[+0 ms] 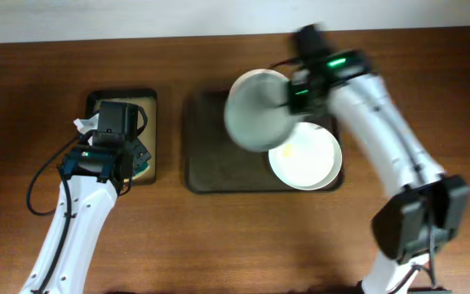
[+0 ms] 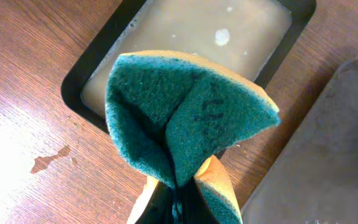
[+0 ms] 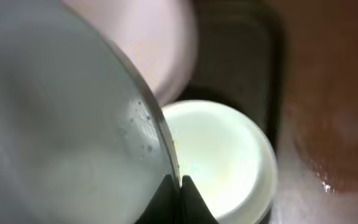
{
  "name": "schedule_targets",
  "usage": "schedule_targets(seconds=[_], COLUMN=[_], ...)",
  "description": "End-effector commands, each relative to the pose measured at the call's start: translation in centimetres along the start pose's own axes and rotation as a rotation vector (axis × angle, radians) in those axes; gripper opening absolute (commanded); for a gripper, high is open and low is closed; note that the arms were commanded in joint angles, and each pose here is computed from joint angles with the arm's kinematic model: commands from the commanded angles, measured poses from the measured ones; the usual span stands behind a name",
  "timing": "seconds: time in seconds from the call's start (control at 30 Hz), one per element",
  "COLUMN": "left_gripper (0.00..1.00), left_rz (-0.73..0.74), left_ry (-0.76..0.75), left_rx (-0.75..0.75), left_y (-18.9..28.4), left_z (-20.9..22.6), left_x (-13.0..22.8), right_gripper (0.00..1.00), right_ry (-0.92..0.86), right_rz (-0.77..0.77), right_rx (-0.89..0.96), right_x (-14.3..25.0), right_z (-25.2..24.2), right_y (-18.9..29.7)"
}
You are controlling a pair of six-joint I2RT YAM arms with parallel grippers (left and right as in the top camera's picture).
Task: Clean dirty plates on tray and stack at the side
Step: 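Lift the light blue plate with the right gripper and place it right of tray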
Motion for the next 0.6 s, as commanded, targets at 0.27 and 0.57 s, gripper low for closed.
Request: schedule_targets(seconds=[0.27, 0.57], left_gripper=[0.0, 0.0], left_rz=[0.015, 0.008], left_ry=[0.001, 0.004], left_rx=[-0.006, -0.003], left_y=[-0.1, -0.1], left_z=[0.3, 0.2], left_x=[0.4, 0.3], right_gripper=[0.04, 0.53], right_ry=[-0.748, -0.757], right_rz=[0.068, 0.104], right_rx=[-0.031, -0.034], right_x=[-1.6, -1.5], right_z=[-28.9, -29.5], right_y=[-3.3, -6.2])
Point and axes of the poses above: each gripper's point midway between its finger pads, its own y axis back along the fingers, its own z axis along the line the jaws close on, x = y × z, the point moved 8 cm from there along y, back along the fingers, and after that the axes turned 10 degrees about -y, right-handed, at the moved point
